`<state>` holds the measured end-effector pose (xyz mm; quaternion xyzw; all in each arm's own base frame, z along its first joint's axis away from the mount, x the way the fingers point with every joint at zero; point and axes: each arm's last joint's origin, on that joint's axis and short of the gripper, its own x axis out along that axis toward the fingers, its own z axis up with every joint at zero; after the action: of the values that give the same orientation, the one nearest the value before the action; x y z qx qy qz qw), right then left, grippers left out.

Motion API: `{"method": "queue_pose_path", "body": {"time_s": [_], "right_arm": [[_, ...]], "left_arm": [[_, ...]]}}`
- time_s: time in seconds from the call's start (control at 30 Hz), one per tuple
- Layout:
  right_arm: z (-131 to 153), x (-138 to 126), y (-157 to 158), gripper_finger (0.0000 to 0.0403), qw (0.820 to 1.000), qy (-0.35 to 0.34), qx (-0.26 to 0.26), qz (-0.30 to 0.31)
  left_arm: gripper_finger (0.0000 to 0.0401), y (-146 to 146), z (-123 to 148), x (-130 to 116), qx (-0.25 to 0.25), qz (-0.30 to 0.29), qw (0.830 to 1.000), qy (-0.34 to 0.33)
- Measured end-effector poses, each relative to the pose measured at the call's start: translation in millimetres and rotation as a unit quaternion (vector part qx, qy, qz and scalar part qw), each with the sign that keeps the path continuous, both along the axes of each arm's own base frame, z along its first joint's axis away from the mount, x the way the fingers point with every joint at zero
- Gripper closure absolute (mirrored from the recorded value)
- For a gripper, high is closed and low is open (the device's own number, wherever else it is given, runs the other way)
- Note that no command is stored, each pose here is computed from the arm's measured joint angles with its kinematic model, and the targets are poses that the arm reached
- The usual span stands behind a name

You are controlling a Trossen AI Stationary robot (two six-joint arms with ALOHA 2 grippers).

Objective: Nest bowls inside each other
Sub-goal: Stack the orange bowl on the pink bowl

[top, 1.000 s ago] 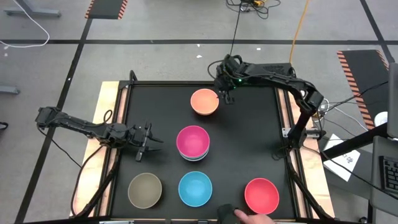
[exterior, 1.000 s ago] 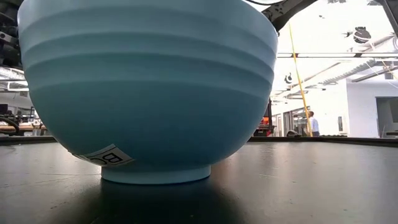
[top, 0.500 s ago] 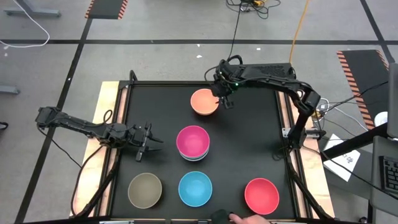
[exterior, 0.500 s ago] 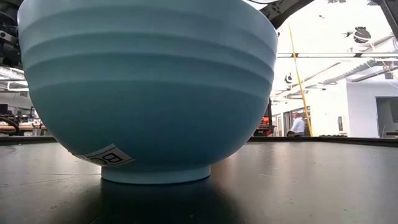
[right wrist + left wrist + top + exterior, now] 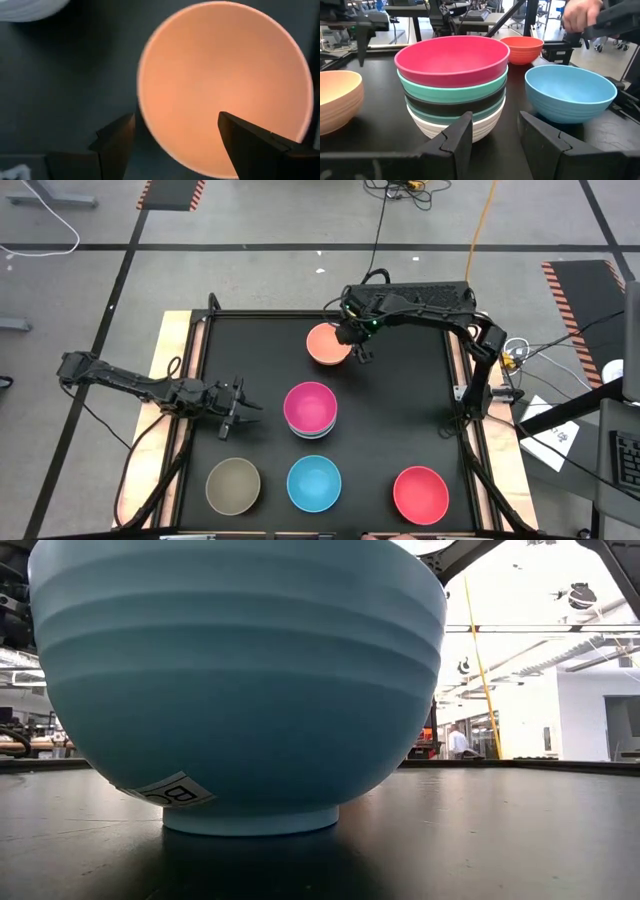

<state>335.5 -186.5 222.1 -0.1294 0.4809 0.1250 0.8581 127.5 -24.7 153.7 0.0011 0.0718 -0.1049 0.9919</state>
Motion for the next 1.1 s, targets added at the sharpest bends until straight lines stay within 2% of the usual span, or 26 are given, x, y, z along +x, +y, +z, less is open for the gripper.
{"method": "queue_pose_path", "body": {"time_s": [0.27,0.37,0.63,0.8,0.9,1.1], "right_arm": [[-1,5,11,0.0126,1.0,0.006,0.011,0.008],[-1,5,12,0.0126,1.0,0.001,0.03,0.005],[-19,10,10,0.0126,0.999,0.018,0.051,0.0],[-24,14,7,0.0131,0.999,0.011,0.045,-0.002],[-24,14,7,0.0159,0.999,0.01,0.044,-0.001],[-24,13,8,0.0244,0.999,0.017,0.048,-0.002]], "left_arm": [[0.024,0,0,0,0.002,-0.001,1.0,0.0],[0.024,0,0,0,0.001,-0.001,1.0,0.0],[0.024,0,0,0,0.002,-0.001,1.0,0.0],[0.024,0,0,0,0.001,-0.002,1.0,0.0],[0.024,0,0,0,0.002,-0.002,1.0,-0.001],[0.024,0,0,0,0.003,-0.002,1.0,-0.001]]}}
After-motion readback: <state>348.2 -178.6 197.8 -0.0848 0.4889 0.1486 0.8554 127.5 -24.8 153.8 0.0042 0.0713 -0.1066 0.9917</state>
